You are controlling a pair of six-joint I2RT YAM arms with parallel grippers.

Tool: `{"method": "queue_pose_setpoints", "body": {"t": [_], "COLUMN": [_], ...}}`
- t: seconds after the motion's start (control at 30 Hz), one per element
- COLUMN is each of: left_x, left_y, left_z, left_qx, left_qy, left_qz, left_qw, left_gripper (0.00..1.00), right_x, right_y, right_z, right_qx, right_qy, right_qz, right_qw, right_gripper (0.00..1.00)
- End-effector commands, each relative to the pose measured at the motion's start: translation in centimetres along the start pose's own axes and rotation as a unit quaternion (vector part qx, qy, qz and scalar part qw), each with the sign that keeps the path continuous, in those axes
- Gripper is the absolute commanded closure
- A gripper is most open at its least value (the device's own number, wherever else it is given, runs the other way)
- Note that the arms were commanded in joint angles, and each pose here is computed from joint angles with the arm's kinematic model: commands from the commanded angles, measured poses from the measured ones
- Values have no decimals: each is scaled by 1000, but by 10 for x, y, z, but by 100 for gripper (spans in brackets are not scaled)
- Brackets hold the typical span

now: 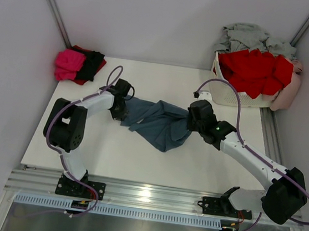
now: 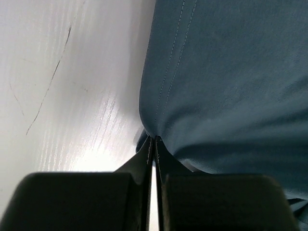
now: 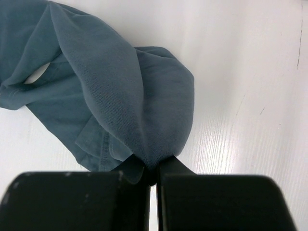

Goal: Fold and stack the t-shirts
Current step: Flatten out the tshirt

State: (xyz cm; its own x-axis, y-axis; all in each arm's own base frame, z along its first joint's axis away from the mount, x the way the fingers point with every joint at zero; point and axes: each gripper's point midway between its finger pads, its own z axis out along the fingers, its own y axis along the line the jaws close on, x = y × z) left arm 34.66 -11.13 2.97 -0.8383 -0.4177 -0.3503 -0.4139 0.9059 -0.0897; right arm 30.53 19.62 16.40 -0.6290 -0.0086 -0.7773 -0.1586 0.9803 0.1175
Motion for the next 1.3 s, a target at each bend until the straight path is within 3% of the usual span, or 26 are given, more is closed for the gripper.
{"method": "queue_pose_setpoints", "body": {"t": [0.0, 0.13, 0.27, 0.33, 0.37, 0.47, 0.63, 0.9, 1.13, 1.27], "left_x": [-34, -99, -172, -188, -204, -218, -223, -216, -198, -197], "left_y": [-8, 15, 33, 49, 48, 72, 84, 73, 60, 62], "left_z": [-34, -84, -170, -194, -223, -253, -280, -284, -289, -296], "left_qx": [39, 77, 118, 105, 114, 106, 114, 151, 196, 197], "left_qy": [-46, -118, -224, -252, -283, -318, -345, -336, -331, -339], "left_qz": [-2, -53, -74, -68, -68, -88, -99, -100, -87, -86], "left_qw": [998, 989, 965, 960, 950, 938, 927, 924, 919, 916], "left_gripper": [100, 100, 100, 99, 100, 100, 100, 99, 100, 100], "right_x": [-23, -36, -57, -74, -77, -91, -113, -138, -142, -134], "right_y": [0, -8, -12, -14, -10, 4, 18, 22, 25, 20], "right_z": [-6, -12, -18, -21, -20, -23, -43, -56, -59, -49], "right_qx": [6, 24, 31, 36, 19, -34, -93, -122, -128, -107], "right_qy": [-39, -54, -74, -90, -89, -91, -130, -167, -165, -133], "right_qz": [-1, -14, -43, -54, -56, -56, -33, -23, -21, -26], "right_qw": [999, 998, 996, 994, 994, 994, 987, 978, 978, 985], "right_gripper": [100, 100, 100, 100, 100, 100, 100, 100, 100, 100]}}
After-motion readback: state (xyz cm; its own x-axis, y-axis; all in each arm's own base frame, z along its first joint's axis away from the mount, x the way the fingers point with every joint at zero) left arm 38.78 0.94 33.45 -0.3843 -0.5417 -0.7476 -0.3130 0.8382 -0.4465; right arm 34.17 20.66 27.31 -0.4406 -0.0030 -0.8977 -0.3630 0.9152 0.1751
